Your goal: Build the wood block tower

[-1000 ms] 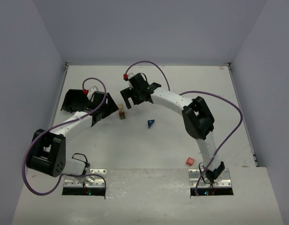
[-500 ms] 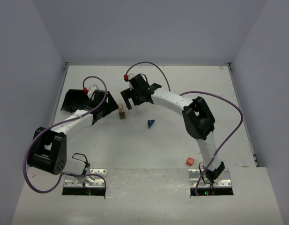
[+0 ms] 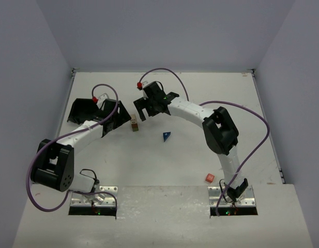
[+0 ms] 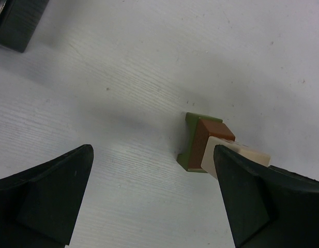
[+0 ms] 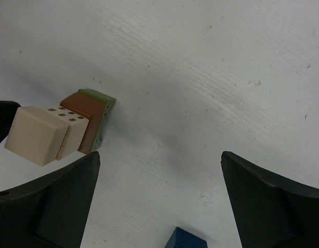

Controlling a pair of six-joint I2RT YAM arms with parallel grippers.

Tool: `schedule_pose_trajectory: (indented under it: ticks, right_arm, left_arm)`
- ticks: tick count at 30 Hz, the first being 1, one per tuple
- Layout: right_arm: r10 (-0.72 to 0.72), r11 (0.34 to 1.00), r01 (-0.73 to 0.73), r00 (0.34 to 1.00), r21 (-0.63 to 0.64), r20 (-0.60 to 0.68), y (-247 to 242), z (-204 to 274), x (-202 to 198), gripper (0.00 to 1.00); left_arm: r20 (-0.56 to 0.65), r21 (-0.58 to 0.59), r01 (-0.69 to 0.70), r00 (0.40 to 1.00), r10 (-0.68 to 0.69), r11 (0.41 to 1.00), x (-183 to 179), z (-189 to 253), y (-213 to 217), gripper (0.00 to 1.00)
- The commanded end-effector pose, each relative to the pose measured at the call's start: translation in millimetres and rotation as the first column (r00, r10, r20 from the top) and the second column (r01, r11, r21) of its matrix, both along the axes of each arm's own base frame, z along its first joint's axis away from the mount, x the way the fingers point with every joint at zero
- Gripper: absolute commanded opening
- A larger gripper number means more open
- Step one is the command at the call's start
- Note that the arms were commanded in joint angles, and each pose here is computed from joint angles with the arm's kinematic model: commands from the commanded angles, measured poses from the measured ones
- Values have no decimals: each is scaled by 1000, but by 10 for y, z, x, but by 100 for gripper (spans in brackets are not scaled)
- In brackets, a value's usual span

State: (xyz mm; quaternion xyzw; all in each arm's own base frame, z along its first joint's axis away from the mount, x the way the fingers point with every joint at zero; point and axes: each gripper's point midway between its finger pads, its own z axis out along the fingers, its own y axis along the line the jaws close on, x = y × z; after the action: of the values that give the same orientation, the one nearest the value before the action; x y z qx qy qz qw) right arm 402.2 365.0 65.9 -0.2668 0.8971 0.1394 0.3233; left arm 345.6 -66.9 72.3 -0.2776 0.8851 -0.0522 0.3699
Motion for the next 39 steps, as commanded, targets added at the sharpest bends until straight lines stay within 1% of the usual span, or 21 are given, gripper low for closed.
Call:
schedule_pose_trajectory:
  ticks: [1,13,17,28,30,34,35,36,39]
  right_arm:
    - [9,998,-14,997,65,79,68,396,59,99]
    - [64,992,-70,996,102,63,206,401,15,99]
    - [70,992,-75,996,97,56,252,360,13,99]
    - [57,993,-63,997,97,59,255,373,44,99]
    - [44,995,-49,997,83,61,223,361,47,99]
    - [17,997,-23,996,75,83,138,459,44,99]
    - [6,998,-12,996,63,85,84,439,25,99]
    - [-5,997,-5,993,82,117,56,591,35,99]
    - [-32,997,23,990,70,137,-118,631,-42,99]
  left_arm:
    - [63,0,-19,998,19,1000,146,192,35,100]
    - [73,-23,-6,997,8,1000,69,212,13,100]
    - [77,-34,11,997,-9,999,71,220,-23,100]
    - [76,-24,1,997,1,1000,74,219,4,100]
    - [67,-10,-23,997,23,1000,53,218,50,100]
    - [92,3,-80,993,79,997,12,338,152,100]
    - [102,17,-116,988,114,993,-27,368,225,100]
    - [143,28,-158,978,153,987,-53,504,313,100]
    - [171,31,-218,963,210,975,-170,667,429,100]
